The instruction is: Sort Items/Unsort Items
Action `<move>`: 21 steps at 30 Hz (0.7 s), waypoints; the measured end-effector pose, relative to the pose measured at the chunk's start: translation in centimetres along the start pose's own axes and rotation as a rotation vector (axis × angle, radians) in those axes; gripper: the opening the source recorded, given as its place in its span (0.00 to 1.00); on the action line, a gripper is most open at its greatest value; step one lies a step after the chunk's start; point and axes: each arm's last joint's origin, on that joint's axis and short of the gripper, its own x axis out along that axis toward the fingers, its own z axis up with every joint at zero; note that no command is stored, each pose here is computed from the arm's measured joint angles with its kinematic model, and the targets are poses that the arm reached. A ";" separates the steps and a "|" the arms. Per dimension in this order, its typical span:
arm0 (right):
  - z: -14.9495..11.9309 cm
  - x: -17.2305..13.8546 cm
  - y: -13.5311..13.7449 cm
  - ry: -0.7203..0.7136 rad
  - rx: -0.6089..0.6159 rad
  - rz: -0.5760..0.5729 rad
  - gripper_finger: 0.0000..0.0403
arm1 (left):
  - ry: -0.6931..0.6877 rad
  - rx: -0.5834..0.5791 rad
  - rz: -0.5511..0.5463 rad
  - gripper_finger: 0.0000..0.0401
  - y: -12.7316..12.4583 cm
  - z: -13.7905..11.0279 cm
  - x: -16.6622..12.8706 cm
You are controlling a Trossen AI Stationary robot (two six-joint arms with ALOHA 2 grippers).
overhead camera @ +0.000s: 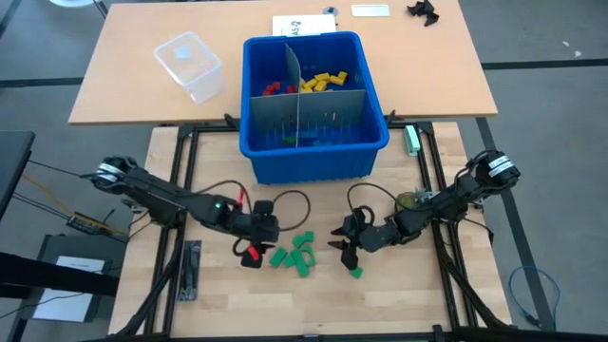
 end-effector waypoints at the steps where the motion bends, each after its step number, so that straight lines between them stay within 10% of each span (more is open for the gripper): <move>1: 0.0 0.0 0.0 0.000 -0.002 -0.001 0.43 | 0.019 -0.015 -0.016 0.48 0.0 -0.1 0.5; 21: 0.1 0.1 -0.1 0.001 0.009 -0.002 0.43 | 0.162 -0.421 -0.021 0.60 -0.7 -1.1 7.5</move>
